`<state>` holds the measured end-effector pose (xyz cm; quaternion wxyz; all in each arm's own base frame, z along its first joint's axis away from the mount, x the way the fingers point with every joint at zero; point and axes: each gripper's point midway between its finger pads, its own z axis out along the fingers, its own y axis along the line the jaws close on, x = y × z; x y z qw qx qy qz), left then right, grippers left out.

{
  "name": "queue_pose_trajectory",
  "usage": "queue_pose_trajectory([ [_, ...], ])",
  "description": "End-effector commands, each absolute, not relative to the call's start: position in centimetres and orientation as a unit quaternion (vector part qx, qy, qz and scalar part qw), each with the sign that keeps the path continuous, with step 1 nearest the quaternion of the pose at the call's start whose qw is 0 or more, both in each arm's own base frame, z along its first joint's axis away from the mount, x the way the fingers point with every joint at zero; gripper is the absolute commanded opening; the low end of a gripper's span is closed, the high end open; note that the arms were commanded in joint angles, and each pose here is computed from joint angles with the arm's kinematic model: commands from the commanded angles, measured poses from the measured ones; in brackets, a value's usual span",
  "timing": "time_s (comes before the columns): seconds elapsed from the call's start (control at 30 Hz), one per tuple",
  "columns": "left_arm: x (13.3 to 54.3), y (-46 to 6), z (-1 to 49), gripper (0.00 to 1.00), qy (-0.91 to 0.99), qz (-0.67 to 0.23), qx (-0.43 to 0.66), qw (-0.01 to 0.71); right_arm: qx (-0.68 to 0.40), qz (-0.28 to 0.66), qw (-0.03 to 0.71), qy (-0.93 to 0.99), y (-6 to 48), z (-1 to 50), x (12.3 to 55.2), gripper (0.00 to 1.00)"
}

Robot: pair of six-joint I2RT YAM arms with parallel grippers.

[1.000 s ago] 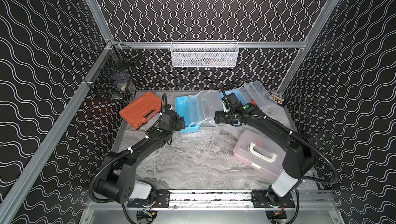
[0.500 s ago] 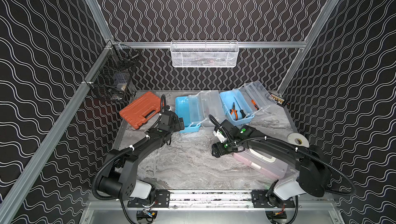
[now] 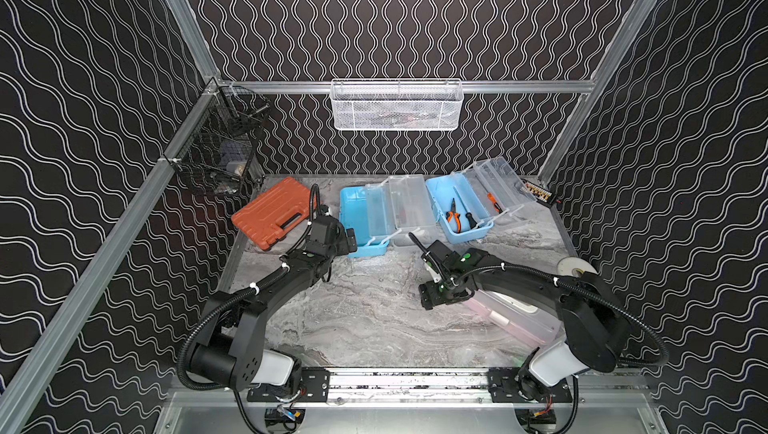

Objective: Close toolboxes
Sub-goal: Adjust the toolbox at the center of the board, then move the toolbox to the center of the board.

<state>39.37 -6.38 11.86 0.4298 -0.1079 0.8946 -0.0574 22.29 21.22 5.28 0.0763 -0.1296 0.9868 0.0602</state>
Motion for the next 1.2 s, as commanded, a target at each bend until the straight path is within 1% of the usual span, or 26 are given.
queue_pose_trajectory([
  [0.0, 39.9, -6.6, 12.7, 0.99, 0.886, -0.067, -0.108, 0.446, -0.079, 0.041, 0.104, 0.991, 19.2, 5.4, 24.6, 0.87],
  [0.1, 39.9, -6.6, 12.6, 0.99, 0.887, -0.067, -0.107, 0.444, -0.053, 0.049, 0.121, 0.99, 18.1, 6.0, 26.4, 0.87],
  [0.2, 40.2, -6.5, 12.6, 0.99, 0.888, -0.064, -0.108, 0.442, -0.045, 0.057, 0.132, 0.989, 18.2, 6.8, 27.8, 0.88],
  [0.3, 40.6, -6.4, 12.5, 0.99, 0.89, -0.057, -0.111, 0.439, -0.04, 0.064, 0.141, 0.987, 18.8, 7.6, 29.1, 0.88],
  [0.4, 41.3, -6.2, 12.4, 0.99, 0.89, -0.053, -0.116, 0.437, -0.03, 0.091, 0.158, 0.983, 19.9, 8.7, 30.3, 0.88],
  [0.5, 42.3, -6.2, 11.9, 0.99, 0.897, -0.044, -0.118, 0.425, -0.012, 0.114, 0.194, 0.974, 20.8, 11.2, 32.2, 0.88],
  [0.67, 44.1, -6.4, 10.2, 0.94, 0.909, -0.031, -0.115, 0.4, 0.005, 0.126, 0.233, 0.964, 20.7, 13.9, 33.6, 0.88],
  [0.8, 44.4, -6.1, 8.5, 0.84, 0.92, -0.01, -0.114, 0.374, 0.013, 0.135, 0.25, 0.959, 20.4, 15.4, 34.2, 0.88],
  [0.9, 43.9, -6.0, 7.3, 0.75, 0.926, -0.002, -0.114, 0.359, 0.015, 0.141, 0.258, 0.956, 20.3, 16.0, 34.6, 0.9],
  [1.03, 43.4, -6.1, 6.0, 0.55, 0.931, -0.005, -0.111, 0.347, 0.011, 0.141, 0.258, 0.956, 20.4, 16.2, 35.2, 0.9],
  [1.1, 43.1, -6.0, 5.5, 0.49, 0.934, -0.002, -0.108, 0.341, 0.01, 0.141, 0.256, 0.956, 20.6, 16.2, 35.4, 0.9],
  [1.17, 42.8, -6.0, 5.2, 0.38, 0.937, -0.001, -0.104, 0.334, 0.009, 0.14, 0.257, 0.956, 20.6, 16.2, 35.7, 0.91],
])
